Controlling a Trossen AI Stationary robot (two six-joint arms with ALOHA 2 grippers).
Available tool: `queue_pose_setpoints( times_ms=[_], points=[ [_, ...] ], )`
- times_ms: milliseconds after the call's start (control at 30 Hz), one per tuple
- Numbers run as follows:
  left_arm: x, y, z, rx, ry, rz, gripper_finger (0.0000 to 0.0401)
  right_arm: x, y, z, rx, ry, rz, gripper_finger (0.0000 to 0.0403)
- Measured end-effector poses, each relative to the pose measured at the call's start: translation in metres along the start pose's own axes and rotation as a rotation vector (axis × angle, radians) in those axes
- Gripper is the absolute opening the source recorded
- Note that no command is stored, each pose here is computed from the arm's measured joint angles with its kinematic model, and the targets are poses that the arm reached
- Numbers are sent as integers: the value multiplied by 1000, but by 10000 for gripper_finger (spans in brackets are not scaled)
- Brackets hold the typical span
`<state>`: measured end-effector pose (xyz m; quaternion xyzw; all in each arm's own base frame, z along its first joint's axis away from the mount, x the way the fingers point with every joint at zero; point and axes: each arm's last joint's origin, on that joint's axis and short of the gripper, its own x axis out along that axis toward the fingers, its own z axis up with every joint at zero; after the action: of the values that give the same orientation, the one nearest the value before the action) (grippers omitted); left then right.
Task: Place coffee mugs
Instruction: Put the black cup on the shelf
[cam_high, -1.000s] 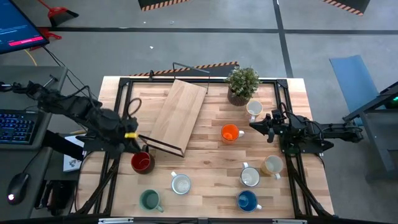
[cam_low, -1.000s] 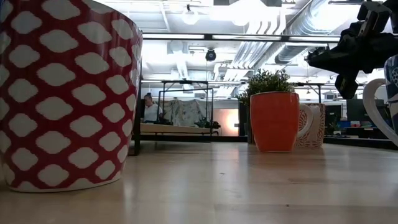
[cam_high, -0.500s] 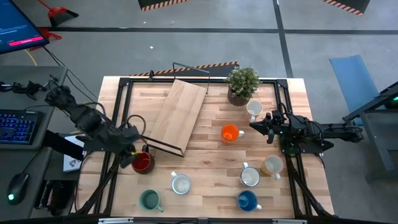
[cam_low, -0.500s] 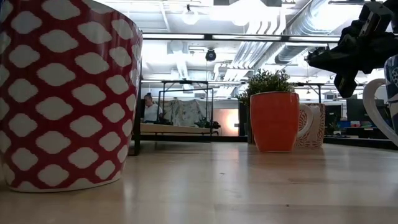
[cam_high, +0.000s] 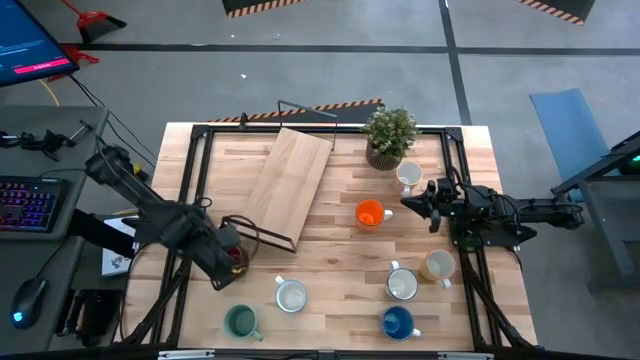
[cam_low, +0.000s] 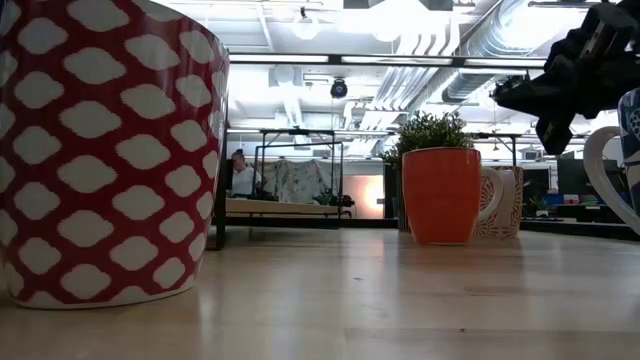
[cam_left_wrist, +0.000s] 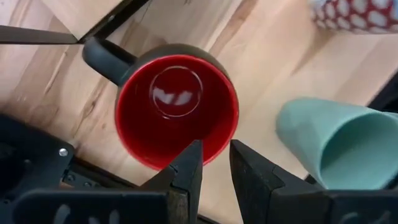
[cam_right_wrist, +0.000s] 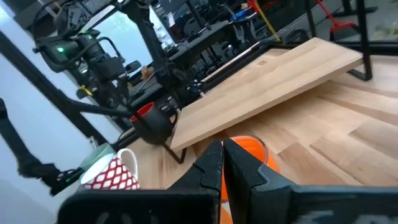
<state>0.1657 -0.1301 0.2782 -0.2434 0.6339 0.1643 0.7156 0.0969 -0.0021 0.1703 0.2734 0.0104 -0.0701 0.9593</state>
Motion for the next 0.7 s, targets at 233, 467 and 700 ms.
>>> queue_pose_setpoints(
  times_ms=[233,467,700],
  points=[
    [15,-8,2,-89,91,53,71,0,1,-1,-20,36,44,0],
    [14,-7,2,-133,97,60,72,0,1,-2,2,37,44,1],
    [14,-7,2,-134,98,57,101,0,1,-2,6,37,43,38]
  ],
)
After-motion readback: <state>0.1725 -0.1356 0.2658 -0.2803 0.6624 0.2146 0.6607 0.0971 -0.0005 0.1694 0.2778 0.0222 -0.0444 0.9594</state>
